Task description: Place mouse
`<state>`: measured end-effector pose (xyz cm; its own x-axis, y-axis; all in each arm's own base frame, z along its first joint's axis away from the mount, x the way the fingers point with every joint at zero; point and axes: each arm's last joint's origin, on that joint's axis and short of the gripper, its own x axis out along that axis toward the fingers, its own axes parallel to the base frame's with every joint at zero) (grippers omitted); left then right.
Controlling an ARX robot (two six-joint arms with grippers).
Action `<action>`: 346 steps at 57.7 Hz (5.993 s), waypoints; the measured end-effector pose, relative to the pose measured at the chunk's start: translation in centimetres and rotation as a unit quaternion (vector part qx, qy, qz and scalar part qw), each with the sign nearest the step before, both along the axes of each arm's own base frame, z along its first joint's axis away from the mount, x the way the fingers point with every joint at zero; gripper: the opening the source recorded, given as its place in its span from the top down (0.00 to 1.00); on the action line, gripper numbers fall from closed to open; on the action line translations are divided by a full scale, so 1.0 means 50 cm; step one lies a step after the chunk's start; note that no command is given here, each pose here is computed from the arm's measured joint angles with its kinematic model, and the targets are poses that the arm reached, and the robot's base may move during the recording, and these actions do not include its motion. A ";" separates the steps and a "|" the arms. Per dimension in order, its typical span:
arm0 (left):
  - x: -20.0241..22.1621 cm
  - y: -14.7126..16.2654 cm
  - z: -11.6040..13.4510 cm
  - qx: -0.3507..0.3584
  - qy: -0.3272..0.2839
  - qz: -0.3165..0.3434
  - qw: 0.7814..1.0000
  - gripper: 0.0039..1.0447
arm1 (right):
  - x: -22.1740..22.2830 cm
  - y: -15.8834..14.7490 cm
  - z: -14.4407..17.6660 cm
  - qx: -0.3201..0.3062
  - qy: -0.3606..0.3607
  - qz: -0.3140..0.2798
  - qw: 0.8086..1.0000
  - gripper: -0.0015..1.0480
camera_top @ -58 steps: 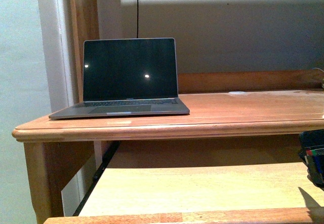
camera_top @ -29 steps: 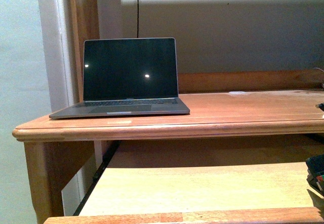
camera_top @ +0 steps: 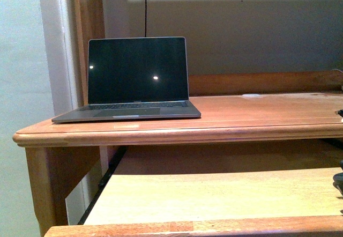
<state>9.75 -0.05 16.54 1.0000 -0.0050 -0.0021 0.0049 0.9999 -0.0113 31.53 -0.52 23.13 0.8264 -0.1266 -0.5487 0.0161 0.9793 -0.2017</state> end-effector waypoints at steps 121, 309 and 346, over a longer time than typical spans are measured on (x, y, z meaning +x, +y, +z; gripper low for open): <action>0.000 0.000 0.000 0.001 0.000 0.000 1.000 0.07 | 0.029 0.041 0.202 0.192 -0.295 0.038 0.935 0.07; 0.000 0.000 0.000 0.001 -0.001 0.000 1.000 0.07 | -0.436 0.010 -0.127 0.132 -0.296 0.025 0.946 0.38; 0.000 0.000 0.000 0.001 -0.001 0.000 1.000 0.07 | -0.437 0.010 -0.127 0.096 -0.295 0.037 0.950 0.80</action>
<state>9.75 -0.05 16.55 1.0000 -0.0050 -0.0010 0.0049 0.9999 -0.0097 9.71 -0.03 16.81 1.0000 -0.0008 0.0059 0.0007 1.0000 0.0044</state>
